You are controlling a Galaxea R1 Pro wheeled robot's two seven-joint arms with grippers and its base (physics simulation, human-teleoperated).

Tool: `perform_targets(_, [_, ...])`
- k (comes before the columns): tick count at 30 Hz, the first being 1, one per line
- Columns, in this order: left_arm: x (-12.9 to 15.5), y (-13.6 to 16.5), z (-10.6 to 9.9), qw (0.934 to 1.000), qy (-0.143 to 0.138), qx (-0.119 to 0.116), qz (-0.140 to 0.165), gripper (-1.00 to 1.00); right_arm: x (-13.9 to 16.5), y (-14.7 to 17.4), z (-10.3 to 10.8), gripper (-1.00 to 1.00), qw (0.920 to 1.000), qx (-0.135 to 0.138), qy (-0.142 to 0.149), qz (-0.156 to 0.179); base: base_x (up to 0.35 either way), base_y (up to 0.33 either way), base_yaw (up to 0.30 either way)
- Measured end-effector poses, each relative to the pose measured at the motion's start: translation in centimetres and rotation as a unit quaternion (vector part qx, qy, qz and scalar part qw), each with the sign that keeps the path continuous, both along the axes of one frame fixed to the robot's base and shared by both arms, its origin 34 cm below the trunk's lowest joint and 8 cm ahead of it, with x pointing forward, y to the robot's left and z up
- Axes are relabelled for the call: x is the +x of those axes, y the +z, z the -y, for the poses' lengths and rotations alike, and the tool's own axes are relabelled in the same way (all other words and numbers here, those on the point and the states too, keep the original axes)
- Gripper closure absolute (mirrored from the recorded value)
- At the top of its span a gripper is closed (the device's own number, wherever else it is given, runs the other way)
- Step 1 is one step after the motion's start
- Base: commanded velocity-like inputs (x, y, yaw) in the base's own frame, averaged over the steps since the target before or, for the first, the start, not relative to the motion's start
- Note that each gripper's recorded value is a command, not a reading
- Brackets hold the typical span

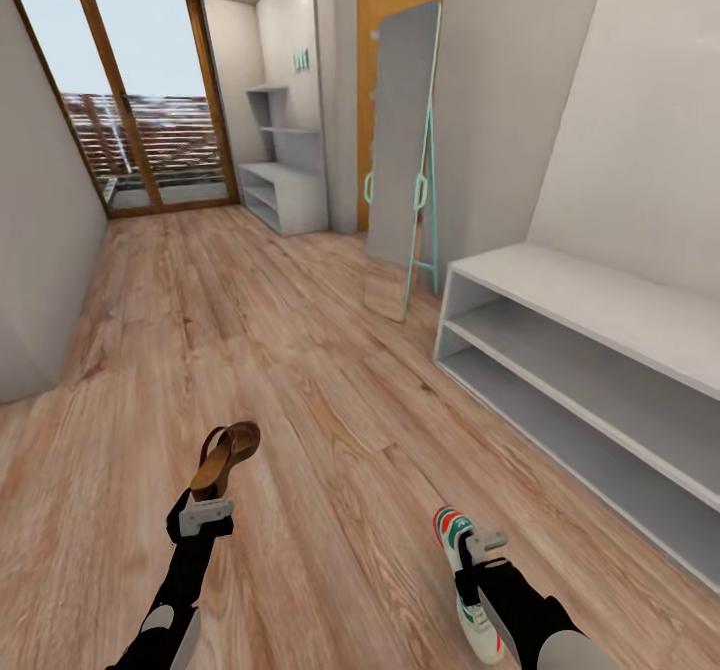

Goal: Pick up the two gym shoes and the two sandals from the corridor floor and place them onto the hallstand (shoe rack) in the corridor, making sure they are on the rack and not on the floor. Arrange them so the two gym shoes are next to each other and the two sandals are next to each other.

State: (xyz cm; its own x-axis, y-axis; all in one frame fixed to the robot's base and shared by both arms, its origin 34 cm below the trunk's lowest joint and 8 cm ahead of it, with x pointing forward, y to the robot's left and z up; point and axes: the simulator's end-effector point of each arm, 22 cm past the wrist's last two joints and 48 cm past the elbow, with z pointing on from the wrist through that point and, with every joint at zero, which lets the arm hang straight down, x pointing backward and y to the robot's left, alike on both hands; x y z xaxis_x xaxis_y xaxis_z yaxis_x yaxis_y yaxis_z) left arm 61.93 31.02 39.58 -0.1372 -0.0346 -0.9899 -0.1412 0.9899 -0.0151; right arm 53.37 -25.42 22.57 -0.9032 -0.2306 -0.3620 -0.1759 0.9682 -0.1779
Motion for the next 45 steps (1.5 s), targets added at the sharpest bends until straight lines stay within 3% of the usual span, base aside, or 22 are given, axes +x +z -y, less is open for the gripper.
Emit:
perform_targets(13, [0.0,0.0,0.0,1.0000,0.000,0.000,0.000,1.00,0.9,0.6,-0.1,1.00,0.9999,0.001,0.000,0.012,0.347,0.143,0.001])
perform_targets(23, [-0.1,-0.3,0.0,1.0000,0.000,0.000,-0.002,1.00,2.5,1.3,-0.6,1.00,0.9986,0.009,0.006,0.052,0.347,0.143,0.131])
perform_targets(45, [-0.1,-0.5,0.0,1.0000,0.000,0.000,-0.005,1.00,2.7,1.2,-0.6,1.00,0.9983,0.010,0.007,0.057,0.347,0.143,0.086])
